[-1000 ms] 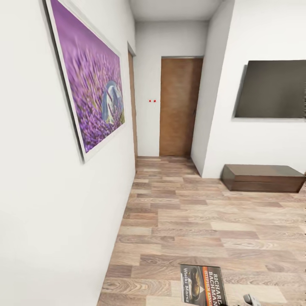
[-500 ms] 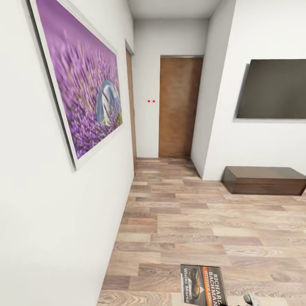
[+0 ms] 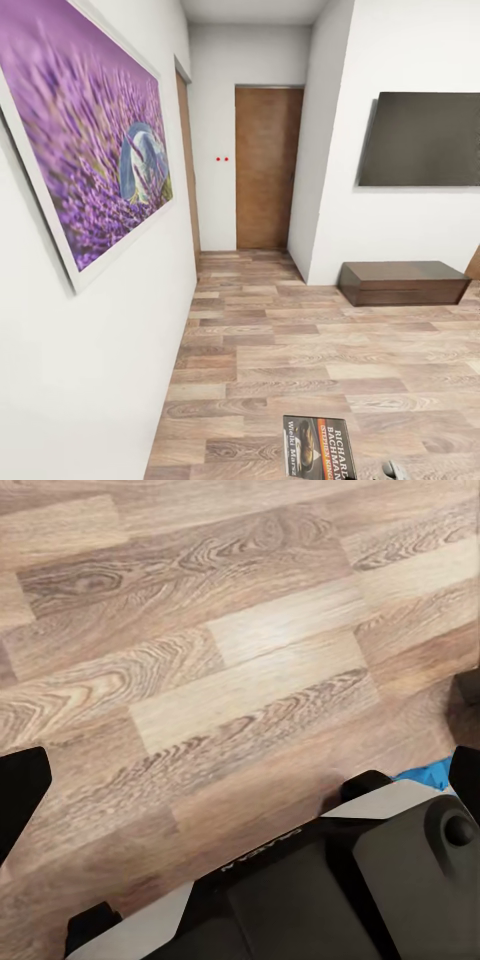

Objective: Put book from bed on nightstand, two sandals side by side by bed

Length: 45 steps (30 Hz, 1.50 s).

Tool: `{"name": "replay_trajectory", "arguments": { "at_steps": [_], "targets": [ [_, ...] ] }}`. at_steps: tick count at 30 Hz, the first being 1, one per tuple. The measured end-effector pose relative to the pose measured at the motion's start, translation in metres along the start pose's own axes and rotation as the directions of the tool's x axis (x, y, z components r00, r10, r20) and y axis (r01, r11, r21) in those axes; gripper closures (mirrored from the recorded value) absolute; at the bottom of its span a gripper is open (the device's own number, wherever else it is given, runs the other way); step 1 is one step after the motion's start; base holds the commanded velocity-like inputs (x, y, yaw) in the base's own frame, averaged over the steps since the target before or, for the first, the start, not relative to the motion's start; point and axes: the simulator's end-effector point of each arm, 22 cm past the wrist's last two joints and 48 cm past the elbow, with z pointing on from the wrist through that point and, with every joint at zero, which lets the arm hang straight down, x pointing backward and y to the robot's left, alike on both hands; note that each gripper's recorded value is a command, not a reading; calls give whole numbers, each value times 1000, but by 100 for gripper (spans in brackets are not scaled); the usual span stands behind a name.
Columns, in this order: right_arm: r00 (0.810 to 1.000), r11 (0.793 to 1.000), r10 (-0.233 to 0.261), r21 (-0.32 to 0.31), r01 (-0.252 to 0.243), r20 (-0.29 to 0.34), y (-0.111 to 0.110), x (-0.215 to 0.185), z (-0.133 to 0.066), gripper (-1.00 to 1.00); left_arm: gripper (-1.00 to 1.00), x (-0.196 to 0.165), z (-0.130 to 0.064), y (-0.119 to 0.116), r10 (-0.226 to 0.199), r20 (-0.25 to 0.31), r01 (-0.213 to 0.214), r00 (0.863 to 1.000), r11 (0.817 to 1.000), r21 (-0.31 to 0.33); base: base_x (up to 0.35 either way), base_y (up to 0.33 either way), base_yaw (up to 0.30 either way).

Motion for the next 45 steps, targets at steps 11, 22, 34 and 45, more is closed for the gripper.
{"name": "replay_trajectory", "arguments": {
  "at_steps": [11,22,34,45],
  "targets": [
    [1000,1000,0,-1,0,-1,0,0,0,100,-100,0,0,0,0,0,0,1000,1000,0,328,0,-8],
    [1000,1000,0,-2,0,0,0,0,0,100,-100,0,0,0,0,0,0,1000,1000,0,328,0,0],
    [1000,1000,0,-2,0,0,0,0,0,100,-100,0,0,0,1,0,-1,1000,1000,0,328,0,-1],
    [1000,1000,-1,0,1,0,0,0,0,100,-100,0,0,0,0,-1,0,1000,1000,0,328,0,-220]
  ]
}}
